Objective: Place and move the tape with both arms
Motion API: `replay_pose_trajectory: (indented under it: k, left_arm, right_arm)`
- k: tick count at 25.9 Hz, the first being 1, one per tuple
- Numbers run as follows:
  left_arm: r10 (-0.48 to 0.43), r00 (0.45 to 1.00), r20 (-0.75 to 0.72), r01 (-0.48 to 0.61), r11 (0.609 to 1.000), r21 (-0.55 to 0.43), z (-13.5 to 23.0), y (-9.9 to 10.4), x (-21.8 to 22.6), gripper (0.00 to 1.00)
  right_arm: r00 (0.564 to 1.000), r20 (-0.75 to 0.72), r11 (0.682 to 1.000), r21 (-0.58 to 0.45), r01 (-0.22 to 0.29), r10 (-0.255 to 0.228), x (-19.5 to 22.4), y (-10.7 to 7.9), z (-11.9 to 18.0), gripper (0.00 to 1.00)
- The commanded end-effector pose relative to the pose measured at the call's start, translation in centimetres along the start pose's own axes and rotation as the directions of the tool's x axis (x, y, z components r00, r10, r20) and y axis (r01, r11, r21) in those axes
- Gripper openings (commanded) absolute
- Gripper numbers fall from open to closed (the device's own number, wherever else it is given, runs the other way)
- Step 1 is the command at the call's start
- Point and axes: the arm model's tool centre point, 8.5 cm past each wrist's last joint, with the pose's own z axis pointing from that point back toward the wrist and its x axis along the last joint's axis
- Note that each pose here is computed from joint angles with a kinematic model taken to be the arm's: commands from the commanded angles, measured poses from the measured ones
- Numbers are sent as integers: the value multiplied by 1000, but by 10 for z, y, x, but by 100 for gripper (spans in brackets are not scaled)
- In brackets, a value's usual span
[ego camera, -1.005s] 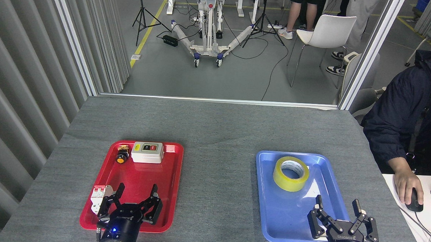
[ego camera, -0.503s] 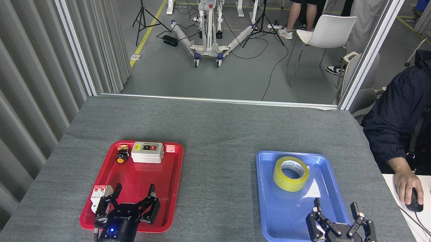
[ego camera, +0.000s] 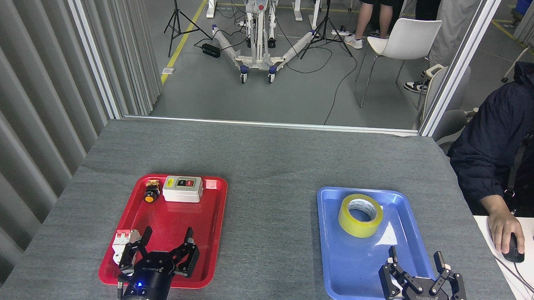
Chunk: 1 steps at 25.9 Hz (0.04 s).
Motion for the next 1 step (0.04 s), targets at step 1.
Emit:
replay_pose_trajectory:
  k: [1]
  left_arm:
    - [-1, 1000, -1, 1, 1000, -1, 1, -1, 0, 100]
  right_arm:
    - [1000, 0, 1000, 2, -1, 1, 0, 0, 0, 100]
